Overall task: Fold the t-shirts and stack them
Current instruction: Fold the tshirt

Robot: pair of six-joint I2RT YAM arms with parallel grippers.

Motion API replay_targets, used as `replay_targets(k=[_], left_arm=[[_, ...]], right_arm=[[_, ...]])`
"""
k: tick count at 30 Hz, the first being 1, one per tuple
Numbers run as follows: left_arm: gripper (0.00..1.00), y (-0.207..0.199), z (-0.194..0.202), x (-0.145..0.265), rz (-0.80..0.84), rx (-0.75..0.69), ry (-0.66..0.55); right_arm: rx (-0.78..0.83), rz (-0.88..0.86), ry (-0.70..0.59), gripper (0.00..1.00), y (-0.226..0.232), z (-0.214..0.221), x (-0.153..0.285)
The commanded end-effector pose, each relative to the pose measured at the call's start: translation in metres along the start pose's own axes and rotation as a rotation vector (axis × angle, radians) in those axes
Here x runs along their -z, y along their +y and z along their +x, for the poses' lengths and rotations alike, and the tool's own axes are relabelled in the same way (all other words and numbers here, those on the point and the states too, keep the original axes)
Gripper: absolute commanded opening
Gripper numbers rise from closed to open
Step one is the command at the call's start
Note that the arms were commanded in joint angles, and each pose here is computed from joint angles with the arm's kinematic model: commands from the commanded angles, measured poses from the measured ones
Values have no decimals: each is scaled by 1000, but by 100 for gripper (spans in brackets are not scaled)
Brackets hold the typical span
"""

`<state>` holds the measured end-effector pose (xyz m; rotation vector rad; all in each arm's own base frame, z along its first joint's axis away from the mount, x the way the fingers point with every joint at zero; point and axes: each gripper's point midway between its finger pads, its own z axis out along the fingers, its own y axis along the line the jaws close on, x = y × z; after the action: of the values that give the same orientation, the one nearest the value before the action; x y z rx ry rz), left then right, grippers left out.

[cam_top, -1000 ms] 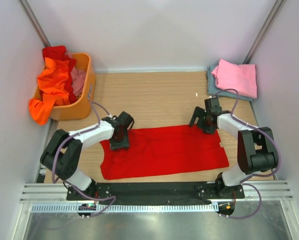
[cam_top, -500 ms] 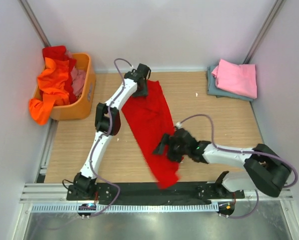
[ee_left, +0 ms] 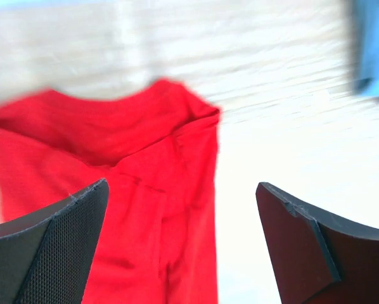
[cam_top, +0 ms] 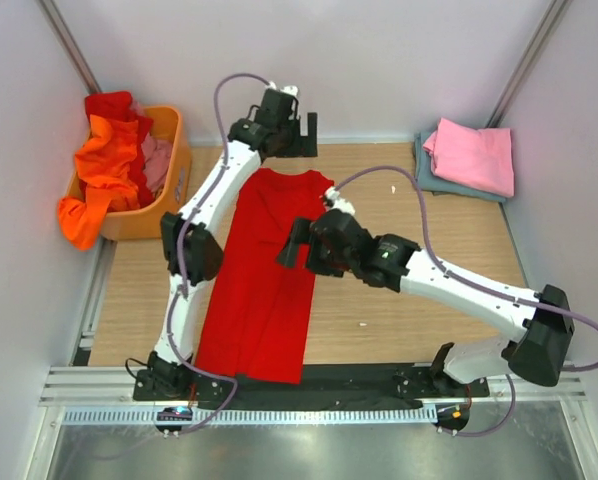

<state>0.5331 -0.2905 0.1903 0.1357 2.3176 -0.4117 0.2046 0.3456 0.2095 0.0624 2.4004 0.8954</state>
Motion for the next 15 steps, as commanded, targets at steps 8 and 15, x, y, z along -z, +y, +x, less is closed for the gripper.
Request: replay_targets(k=[8, 15], left_arm=[[99, 64, 73, 150, -203, -10, 136], [99, 70, 157, 231, -96, 118, 78]], right_arm=[[-33, 277, -160, 87, -143, -123, -13], [-83, 178, -108, 67, -173, -183, -90]])
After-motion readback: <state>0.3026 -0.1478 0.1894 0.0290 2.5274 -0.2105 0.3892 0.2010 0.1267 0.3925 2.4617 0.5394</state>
